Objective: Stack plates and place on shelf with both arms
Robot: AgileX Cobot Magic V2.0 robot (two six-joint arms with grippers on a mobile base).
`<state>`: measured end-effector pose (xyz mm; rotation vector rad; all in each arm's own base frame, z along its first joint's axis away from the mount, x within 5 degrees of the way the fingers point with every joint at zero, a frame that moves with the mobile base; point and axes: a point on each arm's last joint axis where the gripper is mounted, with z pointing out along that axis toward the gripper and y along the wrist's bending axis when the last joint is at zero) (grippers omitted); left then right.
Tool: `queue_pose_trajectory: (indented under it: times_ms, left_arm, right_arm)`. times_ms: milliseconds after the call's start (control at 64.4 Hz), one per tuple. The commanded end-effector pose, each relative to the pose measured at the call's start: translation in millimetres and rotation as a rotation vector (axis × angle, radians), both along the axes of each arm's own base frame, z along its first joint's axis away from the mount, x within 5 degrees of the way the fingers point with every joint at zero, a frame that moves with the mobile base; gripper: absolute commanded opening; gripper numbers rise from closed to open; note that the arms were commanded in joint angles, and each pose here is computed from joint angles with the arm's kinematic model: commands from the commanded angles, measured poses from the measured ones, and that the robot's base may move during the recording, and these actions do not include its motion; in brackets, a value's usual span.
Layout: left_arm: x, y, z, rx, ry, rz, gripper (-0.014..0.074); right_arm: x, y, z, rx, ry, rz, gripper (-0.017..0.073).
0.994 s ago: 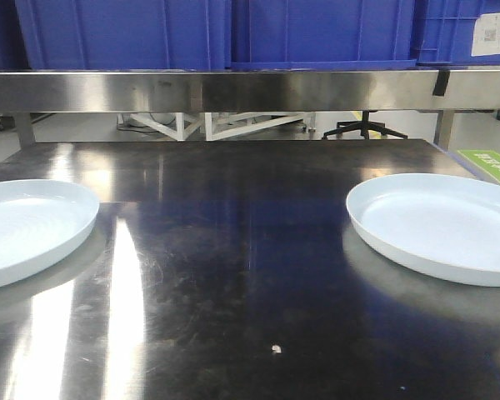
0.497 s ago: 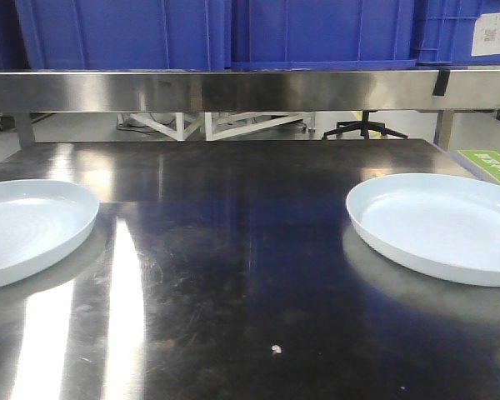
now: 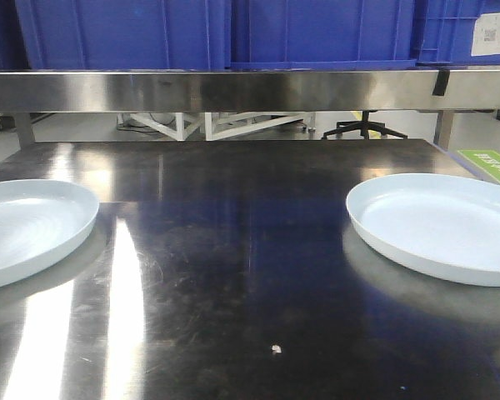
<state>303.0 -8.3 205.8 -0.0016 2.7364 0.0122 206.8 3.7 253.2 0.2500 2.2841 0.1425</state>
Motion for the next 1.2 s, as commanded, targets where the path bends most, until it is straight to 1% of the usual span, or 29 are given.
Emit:
queue_pose_trajectory:
  times_ms: [0, 357, 606, 932, 1025, 1181]
  left_arm:
    - [6.5, -0.3, 19.8, -0.004, -0.109, -0.002, 0.0469]
    - [7.2, -0.2, 20.2, -0.003, -0.118, -0.003, 0.0469]
    - [7.3, 1.4, 20.3, 0.027, -0.119, -0.022, 0.0469]
    - [8.8, 1.7, 20.9, 0.033, -0.135, -0.028, 0.0468]
    - [9.0, 2.6, 21.1, 0.051, -0.138, -0.039, 0.0468]
    - [9.0, 2.8, 21.1, 0.055, -0.138, -0.041, 0.0468]
  right_arm:
    - [6.5, -0.9, 17.9, -0.014, -0.111, 0.003, 0.0465]
    - [6.5, -0.9, 17.9, -0.014, -0.111, 0.003, 0.0465]
    - [6.4, -0.9, 17.6, -0.014, -0.107, 0.003, 0.0465]
    - [6.1, -0.9, 17.3, -0.014, -0.103, 0.003, 0.0465]
    - [6.1, -0.9, 17.3, -0.014, -0.103, 0.003, 0.0465]
    - [5.9, -0.9, 17.0, -0.014, -0.099, 0.003, 0.0465]
